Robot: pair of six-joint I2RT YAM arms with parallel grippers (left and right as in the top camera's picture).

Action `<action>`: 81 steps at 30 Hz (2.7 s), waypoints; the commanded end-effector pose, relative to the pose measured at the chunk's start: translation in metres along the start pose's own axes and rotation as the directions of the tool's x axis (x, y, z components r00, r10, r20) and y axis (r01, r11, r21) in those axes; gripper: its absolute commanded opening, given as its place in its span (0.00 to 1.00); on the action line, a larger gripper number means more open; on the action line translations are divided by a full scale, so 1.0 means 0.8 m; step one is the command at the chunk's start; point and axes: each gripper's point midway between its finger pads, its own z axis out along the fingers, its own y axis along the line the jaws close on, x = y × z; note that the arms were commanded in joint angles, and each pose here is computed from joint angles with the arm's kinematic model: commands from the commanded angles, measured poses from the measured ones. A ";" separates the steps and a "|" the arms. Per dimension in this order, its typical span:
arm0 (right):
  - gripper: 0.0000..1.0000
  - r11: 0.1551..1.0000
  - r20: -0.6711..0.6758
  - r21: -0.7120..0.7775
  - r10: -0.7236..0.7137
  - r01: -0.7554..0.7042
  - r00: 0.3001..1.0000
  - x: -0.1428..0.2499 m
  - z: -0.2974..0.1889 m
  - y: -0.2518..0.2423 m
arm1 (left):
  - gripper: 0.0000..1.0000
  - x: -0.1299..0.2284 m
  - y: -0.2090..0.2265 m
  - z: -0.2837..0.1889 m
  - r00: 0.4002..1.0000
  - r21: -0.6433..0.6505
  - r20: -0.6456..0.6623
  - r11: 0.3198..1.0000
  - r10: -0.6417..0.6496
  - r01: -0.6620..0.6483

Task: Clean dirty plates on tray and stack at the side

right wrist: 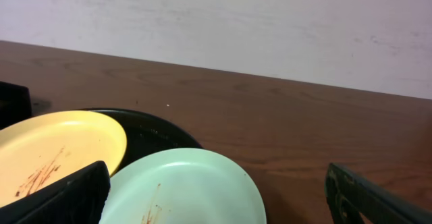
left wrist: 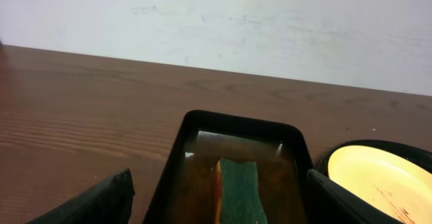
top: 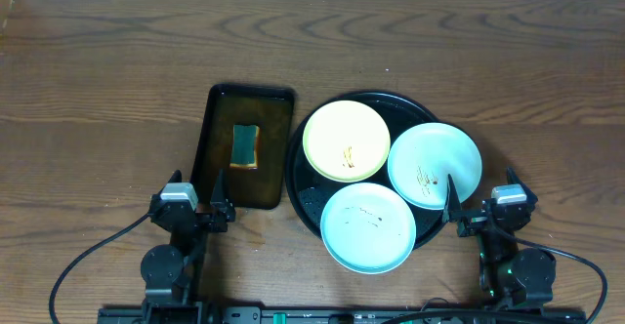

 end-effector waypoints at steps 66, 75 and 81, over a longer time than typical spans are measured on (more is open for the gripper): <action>0.99 1.000 -0.003 -0.003 0.016 -0.016 1.000 0.002 0.000 0.001 | 0.79 0.012 0.000 0.001 0.999 0.006 -0.031 1.000 0.011 -0.011; 0.99 1.000 -0.004 -0.003 0.016 -0.016 1.000 0.002 0.000 0.001 | 0.79 -0.062 -0.001 -0.005 0.977 -0.006 0.212 1.000 0.021 -0.020; 0.99 1.000 -0.004 -0.003 0.016 -0.016 1.000 0.002 0.000 0.001 | 0.79 -0.087 -0.005 -0.012 0.955 0.004 0.294 1.000 0.023 -0.025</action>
